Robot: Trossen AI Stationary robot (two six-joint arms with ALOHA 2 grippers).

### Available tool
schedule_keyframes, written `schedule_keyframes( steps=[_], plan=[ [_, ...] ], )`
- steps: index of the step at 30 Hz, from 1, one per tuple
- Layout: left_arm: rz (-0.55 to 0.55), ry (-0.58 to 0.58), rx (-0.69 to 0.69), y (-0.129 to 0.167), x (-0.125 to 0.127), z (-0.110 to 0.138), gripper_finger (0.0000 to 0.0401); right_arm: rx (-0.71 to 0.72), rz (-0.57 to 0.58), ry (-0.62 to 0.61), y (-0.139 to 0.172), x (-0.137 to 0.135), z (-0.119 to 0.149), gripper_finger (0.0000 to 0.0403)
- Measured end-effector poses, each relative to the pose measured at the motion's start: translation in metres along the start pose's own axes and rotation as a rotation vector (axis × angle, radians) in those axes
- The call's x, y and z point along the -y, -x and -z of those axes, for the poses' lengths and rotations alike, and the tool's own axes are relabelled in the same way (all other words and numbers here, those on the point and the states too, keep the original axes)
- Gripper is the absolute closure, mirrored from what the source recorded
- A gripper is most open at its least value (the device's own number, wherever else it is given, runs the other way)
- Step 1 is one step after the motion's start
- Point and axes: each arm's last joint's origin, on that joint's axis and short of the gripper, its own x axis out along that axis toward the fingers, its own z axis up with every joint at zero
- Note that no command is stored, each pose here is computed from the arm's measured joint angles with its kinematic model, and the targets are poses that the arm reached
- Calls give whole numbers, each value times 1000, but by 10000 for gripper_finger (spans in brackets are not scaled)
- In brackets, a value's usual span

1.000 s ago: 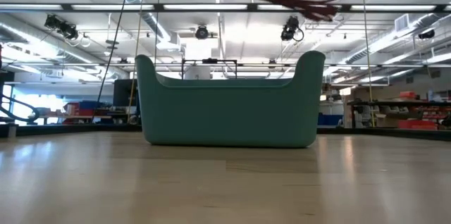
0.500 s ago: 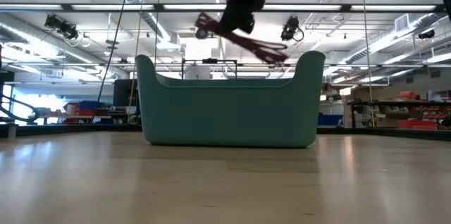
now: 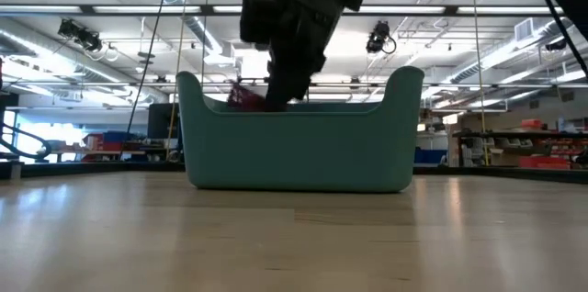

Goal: Pick and place USB-C Cables
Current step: Put the pink charger cable into the green bin

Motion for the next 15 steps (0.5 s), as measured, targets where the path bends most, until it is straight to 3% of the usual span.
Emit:
schedule_keyframes(
  steps=[7,13,15],
  plan=[
    [0,-2,-1,0,0,0,202,-72,-4,9,-29,0,7,385],
    [-1,-2,-1,0,0,0,202,-69,56,12,-27,1,7,384],
    [-1,-2,-1,0,0,0,202,-56,60,13,-25,1,5,365]
  ],
)
